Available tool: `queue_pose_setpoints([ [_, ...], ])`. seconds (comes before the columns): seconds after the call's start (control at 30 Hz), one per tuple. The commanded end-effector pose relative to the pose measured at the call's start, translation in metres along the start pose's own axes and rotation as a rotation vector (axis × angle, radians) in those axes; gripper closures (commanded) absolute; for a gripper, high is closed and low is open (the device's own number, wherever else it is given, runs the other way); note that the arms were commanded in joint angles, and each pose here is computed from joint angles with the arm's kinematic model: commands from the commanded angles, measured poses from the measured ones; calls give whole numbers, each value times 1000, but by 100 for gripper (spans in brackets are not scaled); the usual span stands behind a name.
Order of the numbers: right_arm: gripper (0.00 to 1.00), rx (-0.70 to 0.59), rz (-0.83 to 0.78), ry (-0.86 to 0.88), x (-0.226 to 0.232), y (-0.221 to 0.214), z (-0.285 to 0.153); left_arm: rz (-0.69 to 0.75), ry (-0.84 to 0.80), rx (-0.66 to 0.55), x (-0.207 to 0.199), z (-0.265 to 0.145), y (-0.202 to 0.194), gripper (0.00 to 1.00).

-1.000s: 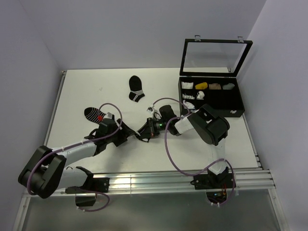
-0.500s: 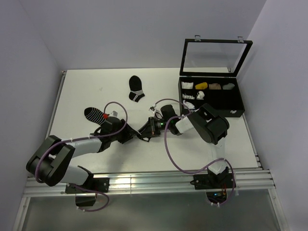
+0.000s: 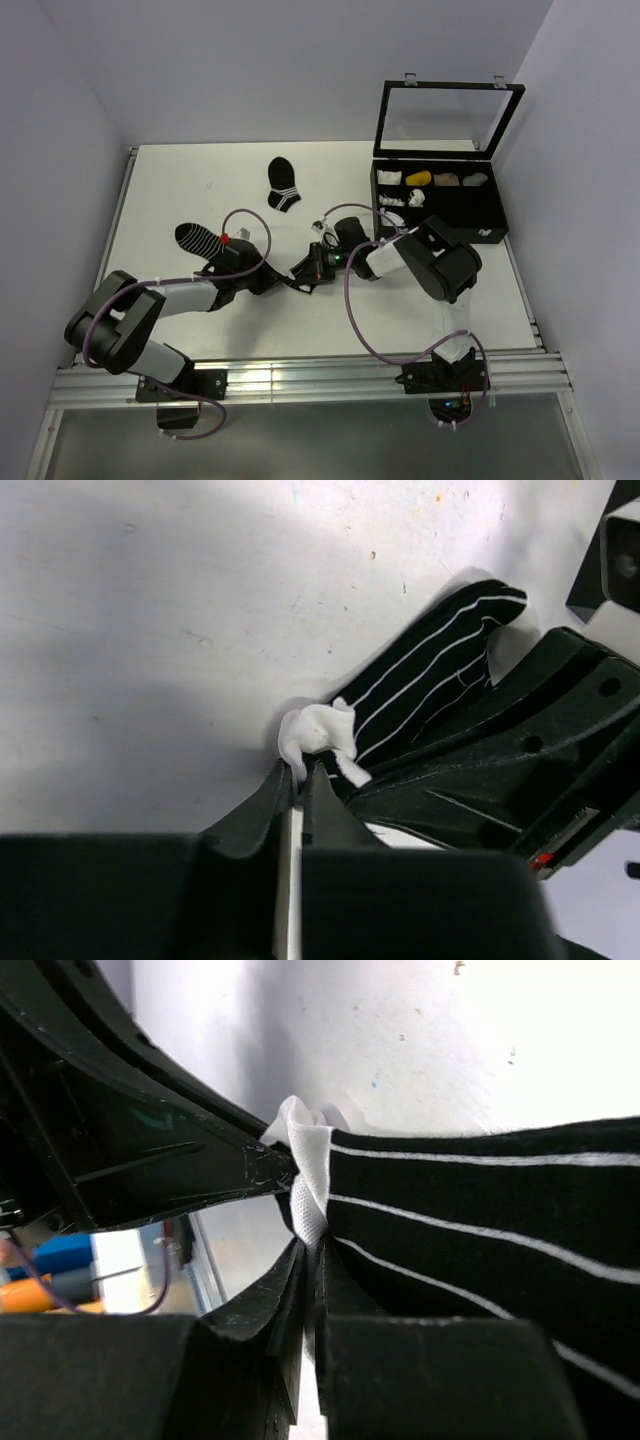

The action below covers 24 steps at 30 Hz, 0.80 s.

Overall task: Roll the socks
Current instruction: Roll the sock at the center of the board.

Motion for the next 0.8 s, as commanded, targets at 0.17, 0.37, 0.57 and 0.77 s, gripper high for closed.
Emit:
queue_pose_setpoints([
  [0.17, 77, -139, -234, -301, 24, -7, -15, 61, 77, 60, -1, 0, -2, 100],
  [0.37, 65, -261, -494, -467, 57, -18, -14, 81, 125, 54, -7, -5, 5, 100],
  [0.57, 64, -322, -689, -559, 78, -30, -5, 91, 149, 48, -12, -11, 9, 100],
  [0.77, 65, -313, -804, -627, 82, -46, 16, 90, 144, 60, -15, -11, 10, 100],
])
Point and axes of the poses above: each gripper's point midway between its finger pads, its own z axis out along the fingers, its own x axis along the line the jaws close on, y = z × x, the point moved 10 cm from there along -z, back along the fingers, and after that the axes turned 7 degrees about z, right-handed, at the moved point
